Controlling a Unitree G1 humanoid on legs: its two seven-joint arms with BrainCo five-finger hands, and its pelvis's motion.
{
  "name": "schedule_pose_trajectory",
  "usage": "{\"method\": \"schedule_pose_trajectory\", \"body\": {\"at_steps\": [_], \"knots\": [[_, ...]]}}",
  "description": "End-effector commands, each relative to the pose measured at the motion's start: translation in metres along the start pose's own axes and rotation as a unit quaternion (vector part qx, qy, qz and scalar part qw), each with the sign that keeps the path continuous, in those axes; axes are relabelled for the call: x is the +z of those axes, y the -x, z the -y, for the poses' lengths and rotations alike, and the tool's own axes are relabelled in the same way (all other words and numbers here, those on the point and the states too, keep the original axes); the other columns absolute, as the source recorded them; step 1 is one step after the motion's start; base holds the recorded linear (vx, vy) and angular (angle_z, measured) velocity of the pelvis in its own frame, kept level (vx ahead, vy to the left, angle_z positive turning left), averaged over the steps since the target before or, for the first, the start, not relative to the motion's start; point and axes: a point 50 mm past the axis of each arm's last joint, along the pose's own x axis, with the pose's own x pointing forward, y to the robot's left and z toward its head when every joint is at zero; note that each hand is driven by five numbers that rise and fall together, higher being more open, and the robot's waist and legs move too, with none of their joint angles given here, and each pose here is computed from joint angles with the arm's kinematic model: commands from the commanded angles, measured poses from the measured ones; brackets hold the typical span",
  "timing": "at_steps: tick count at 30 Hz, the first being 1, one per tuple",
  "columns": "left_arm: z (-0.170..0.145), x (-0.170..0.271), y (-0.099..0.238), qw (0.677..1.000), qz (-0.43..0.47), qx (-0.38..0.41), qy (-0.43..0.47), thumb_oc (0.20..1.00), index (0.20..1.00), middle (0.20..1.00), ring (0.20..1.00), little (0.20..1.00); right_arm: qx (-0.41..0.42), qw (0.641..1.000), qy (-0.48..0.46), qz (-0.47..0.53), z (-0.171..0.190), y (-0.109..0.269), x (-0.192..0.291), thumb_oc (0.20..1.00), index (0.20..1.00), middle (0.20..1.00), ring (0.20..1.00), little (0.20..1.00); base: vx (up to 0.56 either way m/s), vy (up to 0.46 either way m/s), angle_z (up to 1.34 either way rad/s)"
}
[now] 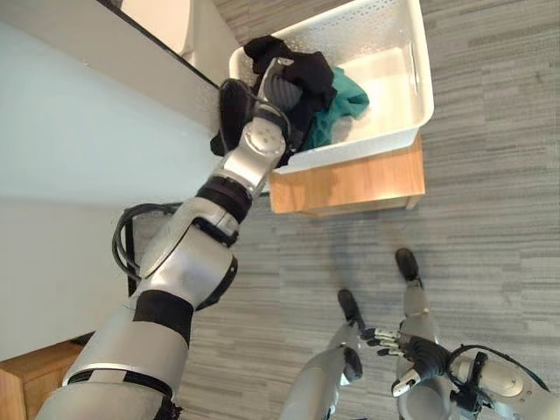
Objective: Pick up bed clothes into laundry basket.
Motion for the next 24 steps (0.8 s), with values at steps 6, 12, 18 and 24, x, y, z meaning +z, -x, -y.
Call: {"method": "schedule_pose_trajectory", "body": {"at_steps": [6,12,18,24], "knots": [[-0.063,0.008,-0.013,0.994,-0.01,0.105,0.031,1.0,1.0,1.0,1.0,1.0,0.026,0.999,-0.009,0.022,-0.015,0.007,0.005,1.0,1.0,1.0,1.0,1.0,0.0,0.0,0.0],[-0.112,-0.017,-0.005,0.987,-0.047,0.15,0.032,1.0,1.0,1.0,1.0,1.0,0.035,0.999,-0.015,0.014,-0.019,0.009,0.0,1.0,1.0,1.0,1.0,1.0,0.0,0.0,0.0],[-0.14,-0.029,0.002,0.981,-0.063,0.178,0.05,1.0,1.0,1.0,1.0,1.0,0.033,0.999,-0.014,0.0,-0.021,0.011,-0.007,1.0,1.0,1.0,1.0,1.0,0.0,0.0,0.0],[-0.144,-0.015,0.0,0.976,-0.028,0.189,0.109,1.0,1.0,1.0,1.0,1.0,0.019,1.0,-0.016,-0.014,-0.019,0.009,-0.016,1.0,1.0,1.0,1.0,1.0,0.0,0.0,0.0]]}}
